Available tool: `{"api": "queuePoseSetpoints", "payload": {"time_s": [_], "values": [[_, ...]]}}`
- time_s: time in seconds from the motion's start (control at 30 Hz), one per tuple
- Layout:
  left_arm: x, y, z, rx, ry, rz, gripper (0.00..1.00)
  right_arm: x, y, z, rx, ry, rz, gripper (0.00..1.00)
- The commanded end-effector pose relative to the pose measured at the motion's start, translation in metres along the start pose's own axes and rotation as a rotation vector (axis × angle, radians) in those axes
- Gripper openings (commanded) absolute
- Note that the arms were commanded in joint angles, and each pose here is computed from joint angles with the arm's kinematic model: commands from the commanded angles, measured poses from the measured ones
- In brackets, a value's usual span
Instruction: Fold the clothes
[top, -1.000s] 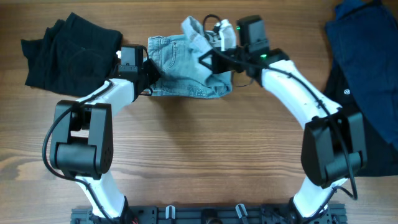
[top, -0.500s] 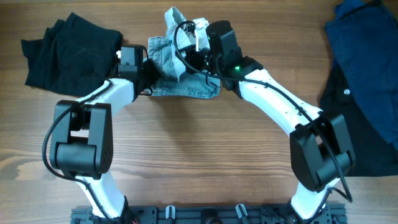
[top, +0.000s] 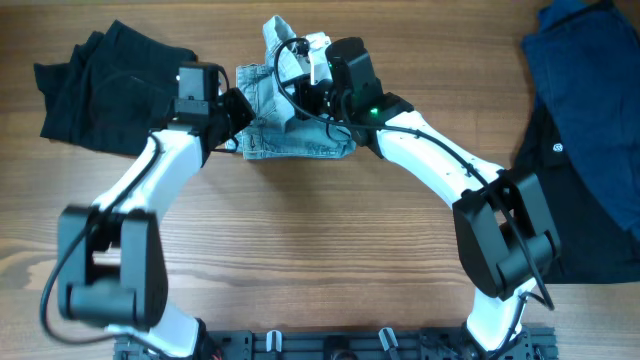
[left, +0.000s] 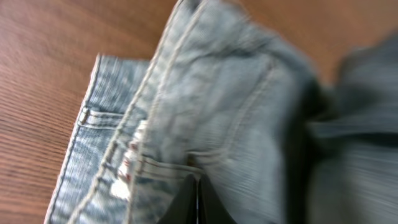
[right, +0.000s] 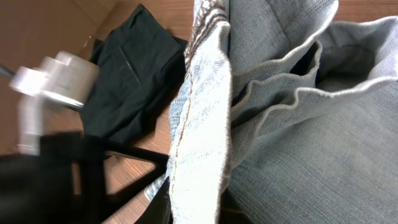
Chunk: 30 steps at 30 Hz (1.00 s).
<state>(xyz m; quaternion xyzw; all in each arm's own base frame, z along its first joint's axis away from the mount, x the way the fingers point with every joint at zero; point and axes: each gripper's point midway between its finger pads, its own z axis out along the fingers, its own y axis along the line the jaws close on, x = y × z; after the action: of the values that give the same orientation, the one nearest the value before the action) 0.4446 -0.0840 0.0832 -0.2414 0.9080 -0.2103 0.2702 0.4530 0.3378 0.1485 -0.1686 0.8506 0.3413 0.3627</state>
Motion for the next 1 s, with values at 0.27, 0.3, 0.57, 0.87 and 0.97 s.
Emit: {"api": "queuePoseSetpoints", "payload": {"time_s": [0.27,0.3,0.57,0.87,0.97], "values": [[-0.058,-0.004,-0.123,0.017,-0.264,-0.04,0.04,0.009,0.025,0.016,-0.052,-0.005,-0.031,0.04],[-0.064,0.002,-0.138,0.009,-0.298,-0.054,0.04,0.011,0.031,0.017,-0.061,-0.003,-0.036,0.11],[-0.063,0.033,-0.157,-0.081,-0.301,-0.111,0.04,0.014,0.056,0.023,-0.089,-0.02,-0.076,1.0],[-0.055,0.035,-0.149,-0.096,-0.263,-0.108,0.04,-0.026,0.025,-0.02,-0.024,-0.071,-0.037,1.0],[-0.042,0.026,-0.125,-0.082,-0.188,-0.024,0.04,-0.03,-0.015,-0.047,0.059,-0.035,0.034,1.0]]}}
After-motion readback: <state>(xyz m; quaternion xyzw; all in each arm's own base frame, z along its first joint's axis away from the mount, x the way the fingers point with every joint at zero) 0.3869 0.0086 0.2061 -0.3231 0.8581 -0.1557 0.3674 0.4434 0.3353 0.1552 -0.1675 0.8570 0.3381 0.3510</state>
